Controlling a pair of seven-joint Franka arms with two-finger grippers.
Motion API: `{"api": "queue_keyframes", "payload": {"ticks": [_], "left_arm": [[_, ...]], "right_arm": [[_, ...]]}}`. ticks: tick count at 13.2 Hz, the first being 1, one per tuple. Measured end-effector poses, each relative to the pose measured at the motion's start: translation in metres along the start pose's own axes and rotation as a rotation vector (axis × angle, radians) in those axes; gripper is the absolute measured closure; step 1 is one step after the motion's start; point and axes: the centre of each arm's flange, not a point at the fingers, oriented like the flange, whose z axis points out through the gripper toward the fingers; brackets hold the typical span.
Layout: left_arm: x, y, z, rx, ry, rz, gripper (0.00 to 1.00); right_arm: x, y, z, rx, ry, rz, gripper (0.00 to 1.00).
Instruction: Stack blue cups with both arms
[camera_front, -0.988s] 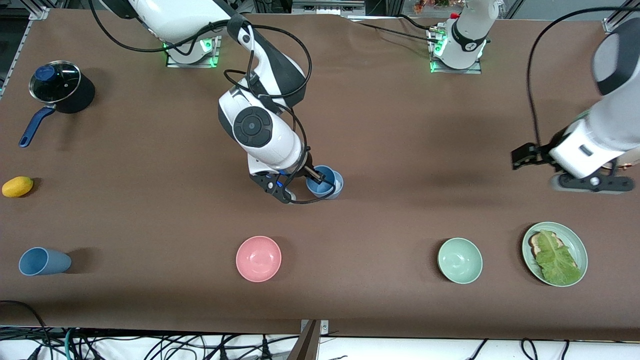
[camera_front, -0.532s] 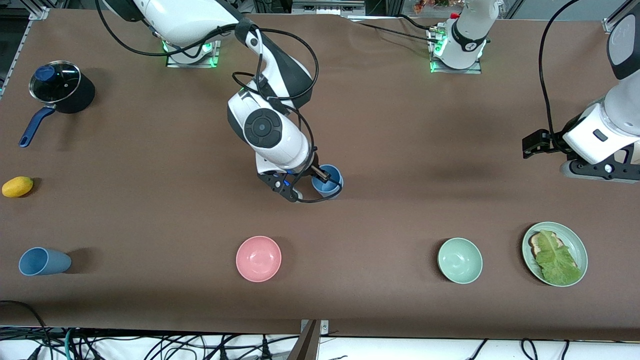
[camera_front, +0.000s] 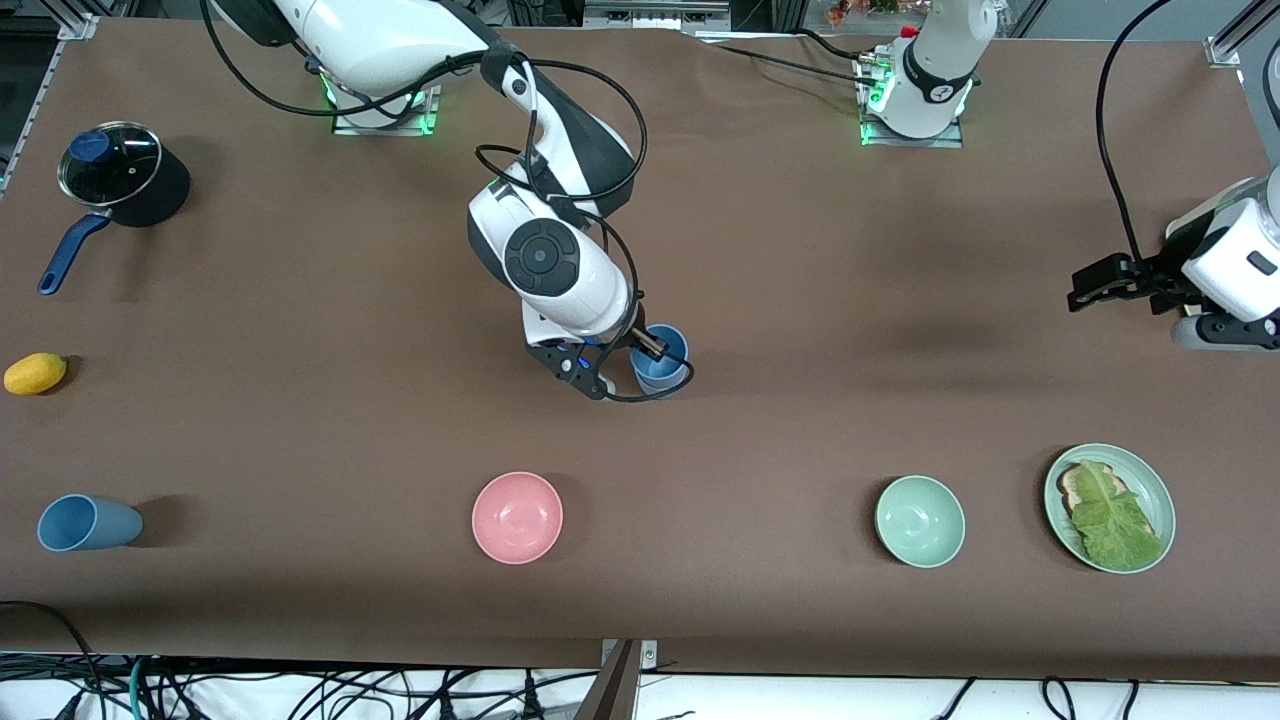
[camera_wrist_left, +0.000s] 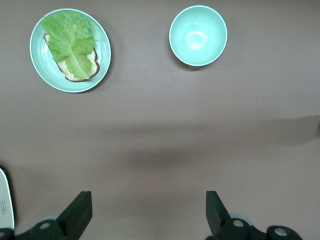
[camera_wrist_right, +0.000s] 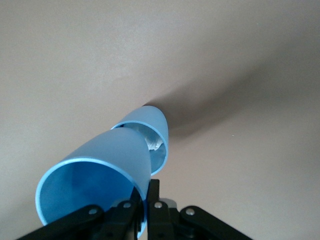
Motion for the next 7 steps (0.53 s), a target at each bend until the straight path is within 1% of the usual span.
{"api": "queue_keyframes", "payload": {"ticks": [4,7], "left_arm": [[-0.037,0.011,-0.006,0.019,0.021,0.009,0.0],[-0.041,0.01,-0.006,0.02,0.021,0.008,0.0]], "right_arm": [[-0.001,0.003,0.005,-0.028,-0.009,0.0,0.94],[-0.003,0.003,0.011,-0.037,-0.012,-0.002,0.94]]}}
